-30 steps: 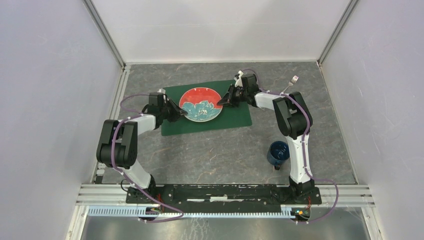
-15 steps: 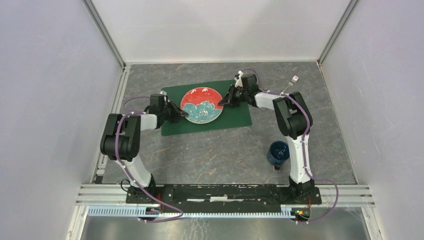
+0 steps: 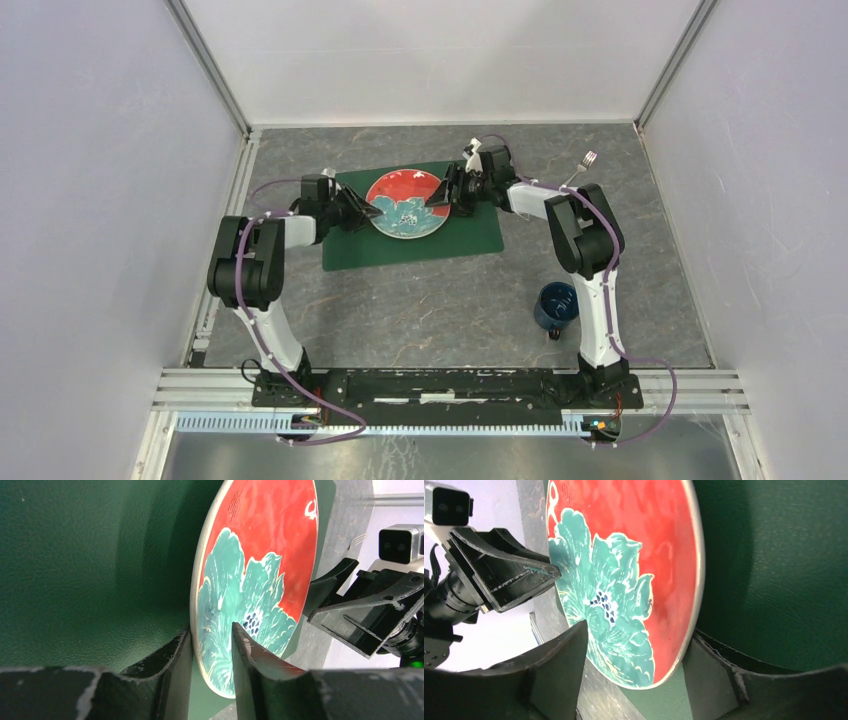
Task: Set the dinner table for one person
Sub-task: Place the plate on the napkin.
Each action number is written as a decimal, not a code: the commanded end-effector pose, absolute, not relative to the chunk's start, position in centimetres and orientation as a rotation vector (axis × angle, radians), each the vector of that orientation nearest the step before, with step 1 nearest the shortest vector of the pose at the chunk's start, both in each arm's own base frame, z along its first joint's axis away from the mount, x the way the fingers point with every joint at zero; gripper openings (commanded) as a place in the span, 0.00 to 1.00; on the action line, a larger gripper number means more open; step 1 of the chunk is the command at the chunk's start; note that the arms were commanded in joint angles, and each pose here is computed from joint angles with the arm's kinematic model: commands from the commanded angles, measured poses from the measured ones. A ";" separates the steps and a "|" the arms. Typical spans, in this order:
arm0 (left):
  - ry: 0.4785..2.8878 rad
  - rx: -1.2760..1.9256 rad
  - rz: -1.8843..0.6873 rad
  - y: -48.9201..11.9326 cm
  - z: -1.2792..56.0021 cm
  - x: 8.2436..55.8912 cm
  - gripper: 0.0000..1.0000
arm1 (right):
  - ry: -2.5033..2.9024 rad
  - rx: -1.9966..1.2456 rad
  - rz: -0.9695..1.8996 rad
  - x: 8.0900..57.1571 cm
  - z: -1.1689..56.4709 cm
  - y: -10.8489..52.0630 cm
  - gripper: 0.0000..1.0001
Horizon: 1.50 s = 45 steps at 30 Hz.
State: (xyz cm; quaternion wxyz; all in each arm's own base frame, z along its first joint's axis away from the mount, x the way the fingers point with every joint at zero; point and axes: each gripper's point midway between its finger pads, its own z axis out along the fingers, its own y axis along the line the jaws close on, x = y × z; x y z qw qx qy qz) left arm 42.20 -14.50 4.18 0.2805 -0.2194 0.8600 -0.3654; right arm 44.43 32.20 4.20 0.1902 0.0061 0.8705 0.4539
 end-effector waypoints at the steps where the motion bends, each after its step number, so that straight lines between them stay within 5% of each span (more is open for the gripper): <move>1: 2.204 -0.379 -1.134 -17.6 8.6 43.5 0.41 | 2.427 -0.139 1.400 42.0 5.9 35.7 0.77; 9: 2.209 -0.385 -1.117 -16.9 8.8 43.1 0.50 | 2.444 -0.132 1.385 41.5 5.5 35.4 0.86; 45: 2.187 -0.510 -0.983 -9.6 8.7 42.1 0.53 | 2.692 -0.001 1.037 38.3 0.3 27.7 0.89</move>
